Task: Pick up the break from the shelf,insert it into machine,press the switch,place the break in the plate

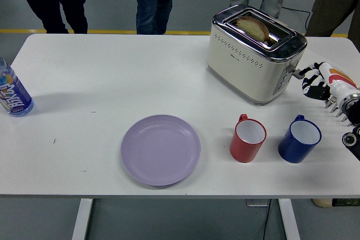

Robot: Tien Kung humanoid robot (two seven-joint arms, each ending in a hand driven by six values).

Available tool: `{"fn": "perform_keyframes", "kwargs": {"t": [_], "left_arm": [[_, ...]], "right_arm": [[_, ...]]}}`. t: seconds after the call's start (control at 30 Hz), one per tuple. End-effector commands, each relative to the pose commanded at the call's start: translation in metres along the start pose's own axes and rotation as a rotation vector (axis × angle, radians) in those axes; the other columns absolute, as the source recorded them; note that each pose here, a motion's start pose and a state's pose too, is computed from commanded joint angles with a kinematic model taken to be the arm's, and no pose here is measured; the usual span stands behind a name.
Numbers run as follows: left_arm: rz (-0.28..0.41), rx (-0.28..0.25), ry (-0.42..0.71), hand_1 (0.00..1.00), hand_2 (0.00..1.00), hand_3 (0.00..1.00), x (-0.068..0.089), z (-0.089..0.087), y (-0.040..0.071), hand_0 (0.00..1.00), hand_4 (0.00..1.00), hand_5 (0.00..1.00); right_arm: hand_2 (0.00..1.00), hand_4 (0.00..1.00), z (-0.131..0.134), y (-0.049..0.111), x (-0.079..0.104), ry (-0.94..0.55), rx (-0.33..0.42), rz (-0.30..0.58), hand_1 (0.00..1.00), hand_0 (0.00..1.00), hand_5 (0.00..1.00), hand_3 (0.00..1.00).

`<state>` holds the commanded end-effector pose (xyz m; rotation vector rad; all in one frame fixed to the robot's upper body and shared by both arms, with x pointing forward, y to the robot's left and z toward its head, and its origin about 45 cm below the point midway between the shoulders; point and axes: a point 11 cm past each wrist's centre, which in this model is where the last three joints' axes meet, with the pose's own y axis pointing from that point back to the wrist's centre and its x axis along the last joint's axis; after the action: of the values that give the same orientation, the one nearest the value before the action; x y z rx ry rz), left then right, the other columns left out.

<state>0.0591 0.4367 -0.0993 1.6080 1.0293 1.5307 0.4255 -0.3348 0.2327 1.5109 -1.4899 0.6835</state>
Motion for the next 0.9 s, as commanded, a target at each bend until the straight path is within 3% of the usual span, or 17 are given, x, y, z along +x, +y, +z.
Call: {"fn": "perform_keyframes", "kwargs": {"t": [0.9], "left_arm": [[-0.004,0.001,-0.001,0.497,0.491,0.539,-0.002,-0.001,0.0,0.631,0.334,0.809]], "right_arm": [[0.464,0.404,0.01,-0.003,-0.021,0.008,-0.039,-0.037,0.279,0.271,0.105,0.665]]}}
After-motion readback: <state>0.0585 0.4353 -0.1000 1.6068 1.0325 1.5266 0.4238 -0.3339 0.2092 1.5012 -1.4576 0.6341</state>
